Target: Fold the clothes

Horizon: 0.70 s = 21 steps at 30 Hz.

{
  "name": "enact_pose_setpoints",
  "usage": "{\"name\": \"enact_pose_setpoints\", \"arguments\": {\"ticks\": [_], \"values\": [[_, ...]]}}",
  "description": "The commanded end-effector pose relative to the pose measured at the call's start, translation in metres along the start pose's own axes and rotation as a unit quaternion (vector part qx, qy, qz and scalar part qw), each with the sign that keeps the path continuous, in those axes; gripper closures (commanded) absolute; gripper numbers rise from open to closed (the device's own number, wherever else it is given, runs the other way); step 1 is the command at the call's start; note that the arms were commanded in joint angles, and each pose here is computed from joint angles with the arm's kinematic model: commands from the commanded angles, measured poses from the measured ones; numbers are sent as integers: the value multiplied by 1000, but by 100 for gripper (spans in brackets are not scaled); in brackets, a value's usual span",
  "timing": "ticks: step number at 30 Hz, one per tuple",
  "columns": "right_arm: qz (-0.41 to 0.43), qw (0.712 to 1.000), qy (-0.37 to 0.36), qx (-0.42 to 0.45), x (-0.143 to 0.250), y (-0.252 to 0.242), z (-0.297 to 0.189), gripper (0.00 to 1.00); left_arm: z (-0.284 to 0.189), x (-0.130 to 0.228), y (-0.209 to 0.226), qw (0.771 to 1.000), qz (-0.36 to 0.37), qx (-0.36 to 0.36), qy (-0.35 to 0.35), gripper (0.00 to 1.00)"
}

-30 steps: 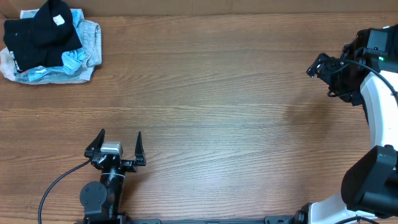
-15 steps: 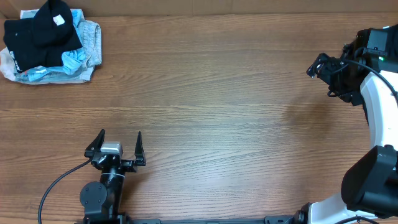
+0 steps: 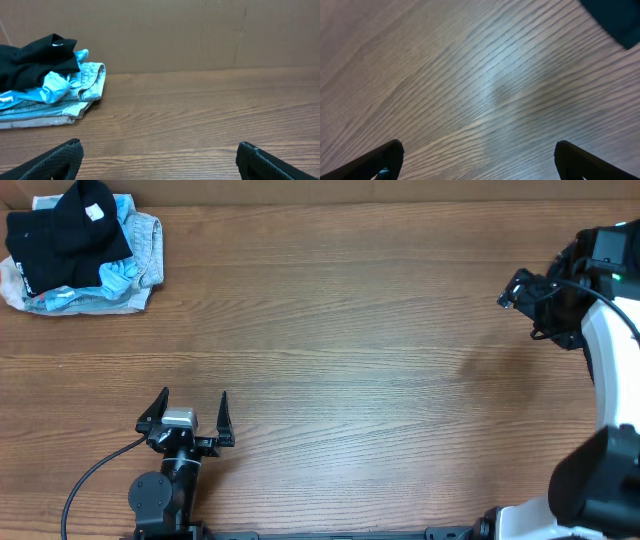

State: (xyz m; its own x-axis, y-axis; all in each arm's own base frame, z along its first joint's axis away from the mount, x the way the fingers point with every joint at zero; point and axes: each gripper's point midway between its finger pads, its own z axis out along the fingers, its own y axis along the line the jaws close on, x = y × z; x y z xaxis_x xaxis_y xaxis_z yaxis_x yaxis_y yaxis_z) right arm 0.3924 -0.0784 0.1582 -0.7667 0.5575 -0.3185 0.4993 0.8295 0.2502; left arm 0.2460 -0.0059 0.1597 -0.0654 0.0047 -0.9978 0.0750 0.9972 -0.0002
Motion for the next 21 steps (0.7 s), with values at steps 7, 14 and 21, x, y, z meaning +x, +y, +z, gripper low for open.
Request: {"name": "enact_pose_setpoints", "arguments": {"ticks": [7, 14, 21], "values": [[-24, 994, -99, -24, 14, 7, -70, 0, 0, 0, 3, 1000, 2, -8, -2, 0], [-53, 981, -177, -67, 50, 8, -65, 0, 0, 0, 3, 1000, 2, -8, -2, 0], [-79, 956, -257, -115, 90, 3, -51, 0, 0, 0, 3, 1000, 2, -8, -2, 0]]}}
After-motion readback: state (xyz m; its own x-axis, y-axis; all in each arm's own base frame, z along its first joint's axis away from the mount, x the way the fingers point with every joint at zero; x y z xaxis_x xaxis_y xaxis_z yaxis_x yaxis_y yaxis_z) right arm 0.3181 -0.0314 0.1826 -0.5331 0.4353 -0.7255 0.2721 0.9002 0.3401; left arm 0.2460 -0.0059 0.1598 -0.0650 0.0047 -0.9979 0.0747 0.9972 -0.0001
